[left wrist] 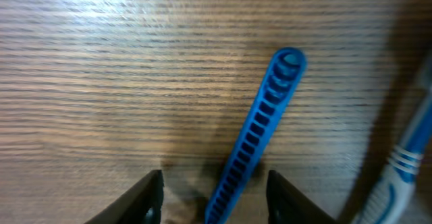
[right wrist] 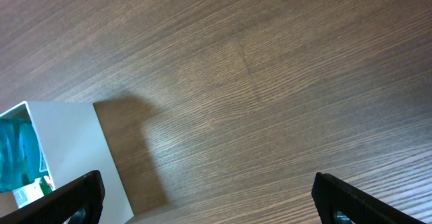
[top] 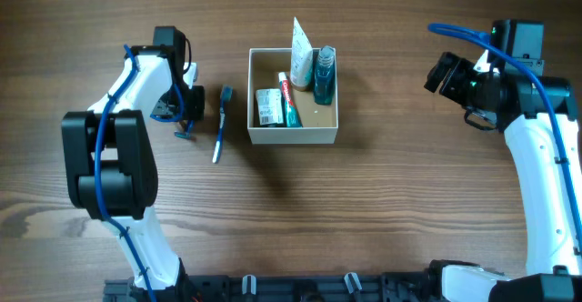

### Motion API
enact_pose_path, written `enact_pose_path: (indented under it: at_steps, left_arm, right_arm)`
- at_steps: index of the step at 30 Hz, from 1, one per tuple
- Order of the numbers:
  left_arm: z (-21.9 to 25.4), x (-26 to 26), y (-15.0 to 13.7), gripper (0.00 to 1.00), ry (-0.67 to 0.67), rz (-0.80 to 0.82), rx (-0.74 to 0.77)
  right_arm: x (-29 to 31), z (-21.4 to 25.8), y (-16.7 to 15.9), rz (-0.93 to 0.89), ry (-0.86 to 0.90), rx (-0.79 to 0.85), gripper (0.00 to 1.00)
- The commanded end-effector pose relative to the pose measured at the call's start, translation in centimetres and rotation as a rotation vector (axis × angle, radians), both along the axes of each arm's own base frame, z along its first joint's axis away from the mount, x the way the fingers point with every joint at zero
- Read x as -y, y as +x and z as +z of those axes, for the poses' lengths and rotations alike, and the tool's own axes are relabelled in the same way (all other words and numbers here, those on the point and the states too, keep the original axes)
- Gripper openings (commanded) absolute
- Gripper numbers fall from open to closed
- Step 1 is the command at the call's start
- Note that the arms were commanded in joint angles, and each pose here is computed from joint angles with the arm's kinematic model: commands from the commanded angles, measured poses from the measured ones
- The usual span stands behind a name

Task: Pack container
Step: 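Grasp the blue razor with the left gripper, then drop the razor into the box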

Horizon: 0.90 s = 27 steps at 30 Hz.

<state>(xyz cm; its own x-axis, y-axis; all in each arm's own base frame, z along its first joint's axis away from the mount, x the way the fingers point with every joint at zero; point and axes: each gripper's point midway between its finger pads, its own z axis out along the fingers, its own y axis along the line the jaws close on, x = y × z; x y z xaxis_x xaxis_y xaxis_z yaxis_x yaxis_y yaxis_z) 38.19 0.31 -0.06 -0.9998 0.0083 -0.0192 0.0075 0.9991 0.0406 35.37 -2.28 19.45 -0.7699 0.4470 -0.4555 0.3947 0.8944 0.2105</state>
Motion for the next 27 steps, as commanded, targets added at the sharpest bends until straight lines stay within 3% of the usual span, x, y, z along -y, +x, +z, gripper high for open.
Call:
enact_pose_path:
  at_steps: [1, 6, 15, 22, 27]
  left_arm:
    - [-1.7, -0.5, -0.9, 0.31, 0.022, -0.005, -0.062]
    - [-1.7, -0.5, -1.4, 0.04, 0.022, -0.005, -0.081]
    - [0.7, -0.4, -2.3, 0.04, 0.019, 0.096, -0.083]
    - [7.9, 2.8, -1.9, 0.04, -0.110, 0.163, -0.003]
    - [15.2, 8.1, -0.3, 0.04, -0.211, 0.123, 0.208]
  right_arm:
    - [0.0, 0.3, 0.2, 0.004, 0.001, 0.009, 1.00]
    - [0.0, 0.3, 0.2, 0.004, 0.001, 0.009, 1.00]
    - [0.0, 0.3, 0.2, 0.004, 0.001, 0.009, 1.00]
    - [0.0, 0.3, 0.2, 0.004, 0.001, 0.009, 1.00]
    - [0.0, 0.3, 0.2, 0.004, 0.001, 0.009, 1.00]
